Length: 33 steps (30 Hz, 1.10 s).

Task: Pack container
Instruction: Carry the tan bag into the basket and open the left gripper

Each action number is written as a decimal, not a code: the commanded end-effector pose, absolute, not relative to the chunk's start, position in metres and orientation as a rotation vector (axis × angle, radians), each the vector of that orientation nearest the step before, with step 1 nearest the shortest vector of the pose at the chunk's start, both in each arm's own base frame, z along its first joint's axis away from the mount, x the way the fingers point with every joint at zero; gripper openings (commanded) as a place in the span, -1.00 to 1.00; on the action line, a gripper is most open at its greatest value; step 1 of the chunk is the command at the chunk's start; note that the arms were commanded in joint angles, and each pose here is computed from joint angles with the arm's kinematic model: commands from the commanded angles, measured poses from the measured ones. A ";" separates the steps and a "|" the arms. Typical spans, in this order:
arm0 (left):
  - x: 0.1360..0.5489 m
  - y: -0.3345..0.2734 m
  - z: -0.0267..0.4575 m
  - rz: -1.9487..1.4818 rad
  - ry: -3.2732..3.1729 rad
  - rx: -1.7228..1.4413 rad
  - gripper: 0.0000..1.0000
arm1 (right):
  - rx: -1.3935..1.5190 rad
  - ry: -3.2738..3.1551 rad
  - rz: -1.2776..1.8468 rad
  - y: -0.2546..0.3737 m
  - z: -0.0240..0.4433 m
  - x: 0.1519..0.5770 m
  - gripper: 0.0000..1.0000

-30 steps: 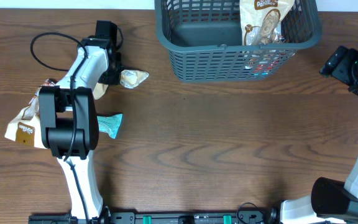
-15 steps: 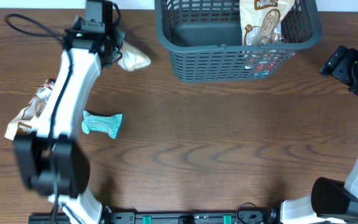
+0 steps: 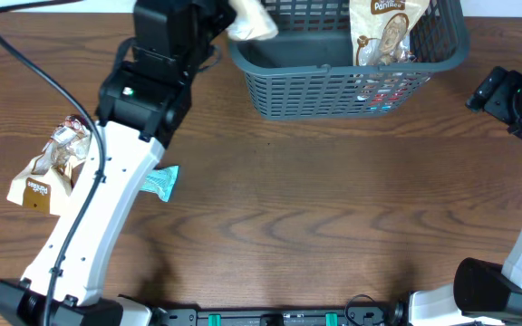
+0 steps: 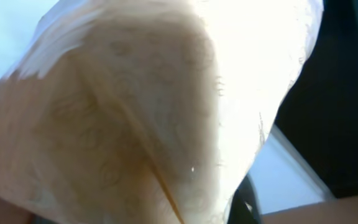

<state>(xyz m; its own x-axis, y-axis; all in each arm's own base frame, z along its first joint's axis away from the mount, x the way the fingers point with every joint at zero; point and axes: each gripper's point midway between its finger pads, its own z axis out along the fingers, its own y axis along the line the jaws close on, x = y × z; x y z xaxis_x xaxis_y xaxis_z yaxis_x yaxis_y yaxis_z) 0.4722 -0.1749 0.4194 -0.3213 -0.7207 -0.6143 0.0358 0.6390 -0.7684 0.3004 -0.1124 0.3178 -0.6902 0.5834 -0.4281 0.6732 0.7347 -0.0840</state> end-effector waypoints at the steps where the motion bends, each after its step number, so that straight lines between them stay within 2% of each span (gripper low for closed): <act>1: 0.476 -0.186 0.451 -0.866 1.650 -0.509 -0.89 | 0.990 2.551 -0.354 -0.117 0.318 0.300 0.99; 5: 0.487 -0.211 0.440 -0.883 1.661 -0.488 -0.89 | 0.991 2.552 -0.354 -0.117 0.318 0.300 0.99; 13: 0.505 -0.261 0.377 -0.873 1.791 -0.451 -0.89 | 0.991 2.551 -0.354 -0.117 0.318 0.300 0.98; 18: 0.512 -0.272 0.352 -0.855 1.842 -0.447 -0.87 | 0.991 2.551 -0.354 -0.117 0.318 0.300 0.99; 24: 0.513 -0.272 0.348 -0.849 1.852 -0.447 -0.66 | 0.991 2.551 -0.354 -0.117 0.318 0.300 0.98; 26: 0.513 -0.272 0.348 -0.849 1.852 -0.448 -0.32 | 0.991 2.551 -0.354 -0.117 0.318 0.300 0.98; 33: 0.513 -0.272 0.348 -0.848 1.852 -0.448 -0.20 | 0.991 2.551 -0.354 -0.117 0.318 0.300 0.99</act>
<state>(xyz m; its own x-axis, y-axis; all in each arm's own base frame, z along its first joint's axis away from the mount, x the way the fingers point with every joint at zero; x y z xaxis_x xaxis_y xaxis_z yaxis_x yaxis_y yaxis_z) 0.5141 -0.2783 0.3187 -0.4695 -0.6232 -0.6255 0.0384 0.6933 -0.7196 0.3005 -0.1123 0.3177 -0.6902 0.5835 -0.4279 0.6731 0.7348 -0.0837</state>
